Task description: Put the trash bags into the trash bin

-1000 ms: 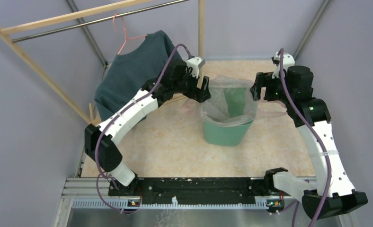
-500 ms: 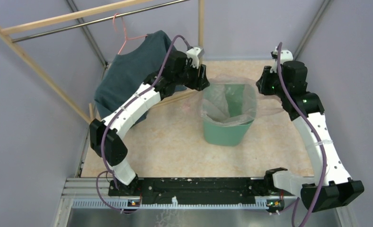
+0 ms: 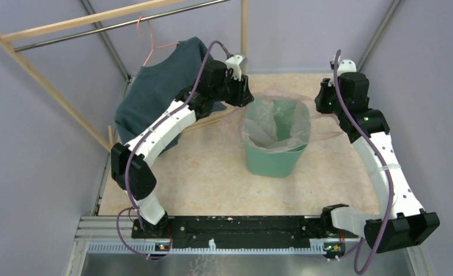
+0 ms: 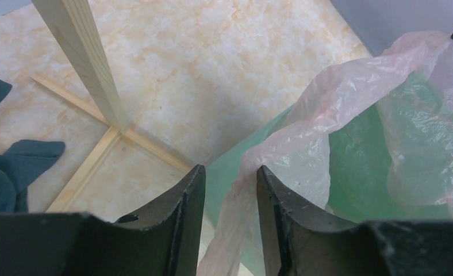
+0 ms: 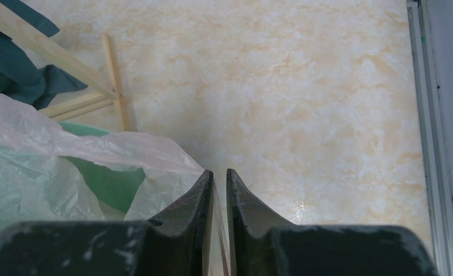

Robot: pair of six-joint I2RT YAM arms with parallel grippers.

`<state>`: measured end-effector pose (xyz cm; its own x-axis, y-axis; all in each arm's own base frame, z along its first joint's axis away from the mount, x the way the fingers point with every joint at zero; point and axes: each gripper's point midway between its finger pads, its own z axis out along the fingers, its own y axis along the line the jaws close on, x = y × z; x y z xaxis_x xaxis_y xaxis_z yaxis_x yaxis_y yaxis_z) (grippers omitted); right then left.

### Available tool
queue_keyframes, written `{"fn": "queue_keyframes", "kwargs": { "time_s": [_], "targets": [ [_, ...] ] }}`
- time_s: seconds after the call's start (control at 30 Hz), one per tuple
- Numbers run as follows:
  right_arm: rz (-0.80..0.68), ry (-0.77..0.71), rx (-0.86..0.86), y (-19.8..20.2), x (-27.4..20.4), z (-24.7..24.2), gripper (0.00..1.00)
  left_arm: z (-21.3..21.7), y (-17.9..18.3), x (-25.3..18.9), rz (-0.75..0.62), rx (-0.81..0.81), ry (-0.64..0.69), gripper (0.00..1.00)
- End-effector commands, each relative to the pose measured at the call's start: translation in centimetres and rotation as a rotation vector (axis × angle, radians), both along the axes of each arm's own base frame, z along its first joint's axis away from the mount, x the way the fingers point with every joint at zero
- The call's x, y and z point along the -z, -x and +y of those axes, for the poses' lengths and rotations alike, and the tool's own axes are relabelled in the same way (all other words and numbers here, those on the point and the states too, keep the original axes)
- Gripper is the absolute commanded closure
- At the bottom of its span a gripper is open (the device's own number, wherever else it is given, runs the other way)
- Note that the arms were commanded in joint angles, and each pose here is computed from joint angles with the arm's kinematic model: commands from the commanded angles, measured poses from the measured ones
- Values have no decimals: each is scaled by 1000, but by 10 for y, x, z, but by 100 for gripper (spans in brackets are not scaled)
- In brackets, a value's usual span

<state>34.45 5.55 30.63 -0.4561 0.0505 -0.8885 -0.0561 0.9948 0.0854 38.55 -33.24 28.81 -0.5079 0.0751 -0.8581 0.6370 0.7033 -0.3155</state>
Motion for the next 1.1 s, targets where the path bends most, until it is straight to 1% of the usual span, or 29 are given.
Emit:
{"fn": "queue_keyframes", "kwargs": {
  "time_s": [0.0,0.07,0.13,0.33,0.5,0.67,0.87,0.97,1.07],
  "targets": [
    [-73,-3,27,-7,-20,-5,89,1,-10,-24,-73,-17,43,53],
    [-82,-12,22,-7,-23,-3,91,2,-8,-25,-75,-20,47,50],
    [-87,-18,14,-7,-25,-2,91,3,-7,-28,-87,-21,56,49],
    [-78,-30,14,-8,-20,0,92,3,-15,-27,-83,-28,66,58],
    [-68,-17,38,-9,-15,-4,92,-1,-20,-26,-68,-30,85,61],
    [-46,-6,79,-16,-3,-10,92,-3,-32,-15,-35,-55,76,72],
    [26,-25,96,-29,22,-9,94,-9,-42,15,38,-65,57,96],
    [71,-35,99,-29,37,-11,94,-5,-44,29,73,-85,49,100],
    [135,-73,85,-25,53,-10,94,-1,-41,37,100,-85,48,100]
  ]
}}
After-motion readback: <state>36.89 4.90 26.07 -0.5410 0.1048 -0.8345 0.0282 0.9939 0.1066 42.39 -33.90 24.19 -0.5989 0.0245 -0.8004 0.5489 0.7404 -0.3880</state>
